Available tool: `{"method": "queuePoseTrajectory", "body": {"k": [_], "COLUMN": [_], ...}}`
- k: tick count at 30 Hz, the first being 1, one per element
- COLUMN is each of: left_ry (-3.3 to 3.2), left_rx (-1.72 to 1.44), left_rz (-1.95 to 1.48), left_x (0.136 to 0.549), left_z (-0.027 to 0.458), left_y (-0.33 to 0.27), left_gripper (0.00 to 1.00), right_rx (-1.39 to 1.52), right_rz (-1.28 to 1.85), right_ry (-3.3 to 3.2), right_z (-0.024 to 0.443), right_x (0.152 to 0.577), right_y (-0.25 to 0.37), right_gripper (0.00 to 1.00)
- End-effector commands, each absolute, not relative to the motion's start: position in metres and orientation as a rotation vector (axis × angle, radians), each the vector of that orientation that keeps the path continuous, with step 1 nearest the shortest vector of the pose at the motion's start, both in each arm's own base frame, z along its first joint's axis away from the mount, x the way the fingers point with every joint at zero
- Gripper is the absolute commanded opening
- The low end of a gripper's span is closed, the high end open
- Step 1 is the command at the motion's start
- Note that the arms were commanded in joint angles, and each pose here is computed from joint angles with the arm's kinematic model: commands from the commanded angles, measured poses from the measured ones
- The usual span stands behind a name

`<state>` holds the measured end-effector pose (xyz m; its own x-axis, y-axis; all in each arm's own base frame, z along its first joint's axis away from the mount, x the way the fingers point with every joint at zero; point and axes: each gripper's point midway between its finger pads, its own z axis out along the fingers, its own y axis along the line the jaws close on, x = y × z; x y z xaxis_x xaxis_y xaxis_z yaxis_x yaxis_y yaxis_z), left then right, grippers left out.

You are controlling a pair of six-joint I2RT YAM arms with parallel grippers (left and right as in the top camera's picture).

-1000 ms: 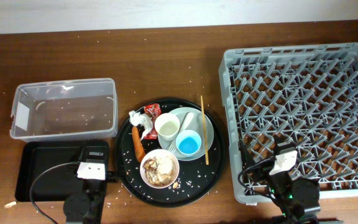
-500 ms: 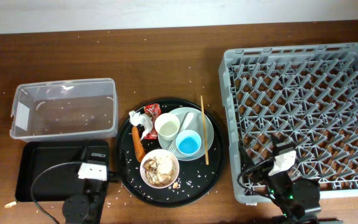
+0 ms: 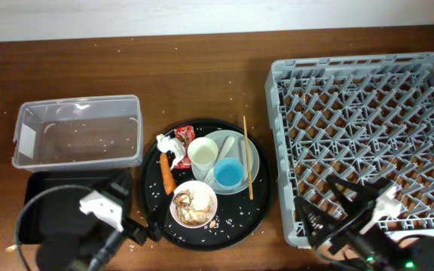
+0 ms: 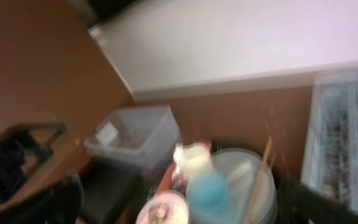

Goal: Sort waste into correct bins and load items into the dishwasher rack
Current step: 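Grasp the white cup on the round tray with the left gripper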

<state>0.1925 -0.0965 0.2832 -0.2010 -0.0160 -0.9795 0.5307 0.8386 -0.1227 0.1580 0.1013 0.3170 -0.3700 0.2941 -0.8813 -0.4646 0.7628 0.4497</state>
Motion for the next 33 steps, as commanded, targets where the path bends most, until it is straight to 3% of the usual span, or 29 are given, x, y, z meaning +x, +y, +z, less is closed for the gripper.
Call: {"method": "queuePoseTrajectory", "body": {"k": [1, 4, 8, 12, 13, 14, 16, 17, 18, 19, 22, 23, 25, 29, 30, 33], "left_ry": [1.918, 2.127, 2.25, 2.525, 2.582, 2.636, 2.728, 2.753, 2.772, 2.792, 2.815, 2.825, 2.827, 2.8, 2.8, 2.801], "left_rx": [0.338, 0.302, 0.299, 0.293, 0.34, 0.372, 0.374, 0.398, 0.41, 0.42, 0.418, 0.42, 0.419, 0.408, 0.408, 0.387], "left_rz": [-0.541, -0.587, -0.718, -0.585, -0.515, -0.424, -0.249, -0.201, -0.154, -0.151, -0.145, -0.14, -0.132, -0.097, -0.097, -0.096], "left_x": [0.211, 0.233, 0.248, 0.261, 0.263, 0.27, 0.287, 0.294, 0.301, 0.313, 0.331, 0.335, 0.339, 0.348, 0.348, 0.35], "left_z": [0.306, 0.315, 0.305, 0.244, 0.228, 0.21, 0.171, 0.156, 0.142, 0.121, 0.089, 0.079, 0.072, 0.069, 0.069, 0.074], "left_y": [-0.093, -0.095, -0.108, -0.111, -0.117, -0.127, -0.143, -0.148, -0.151, -0.159, -0.169, -0.171, -0.172, -0.17, -0.17, -0.165], "left_gripper": [0.99, 0.99, 0.99, 0.99, 0.95, 0.82, 0.81, 0.75, 0.67, 0.51, 0.51, 0.45, 0.4, 0.05, 0.01, 0.01], "right_rx": [-0.042, -0.019, -0.015, 0.054, 0.058, 0.056, 0.055, 0.057, 0.059, 0.059, 0.062, 0.064, 0.065, 0.066, 0.066, 0.067], "right_rz": [0.607, 0.441, 0.528, 0.562, 0.563, 0.563, 0.563, 0.563, 0.562, 0.559, 0.555, 0.555, 0.554, 0.55, 0.55, 0.55], "right_ry": [1.999, 2.284, 2.487, 2.606, 2.6, 2.592, 2.585, 2.593, 2.604, 2.632, 2.67, 2.679, 2.683, 2.684, 2.684, 2.686], "right_z": [0.325, 0.315, 0.289, 0.269, 0.27, 0.272, 0.274, 0.273, 0.272, 0.269, 0.264, 0.263, 0.263, 0.262, 0.262, 0.262], "right_x": [0.172, 0.184, 0.207, 0.213, 0.213, 0.211, 0.205, 0.202, 0.198, 0.192, 0.184, 0.183, 0.182, 0.182, 0.182, 0.181], "right_y": [0.078, 0.062, 0.077, 0.08, 0.08, 0.08, 0.079, 0.079, 0.078, 0.078, 0.077, 0.077, 0.076, 0.076, 0.076, 0.076], "right_gripper": [0.98, 0.99, 0.99, 0.98, 0.99, 0.99, 0.99, 0.98, 0.99, 0.99, 0.99, 0.99, 0.99, 0.99, 0.99, 0.99]}}
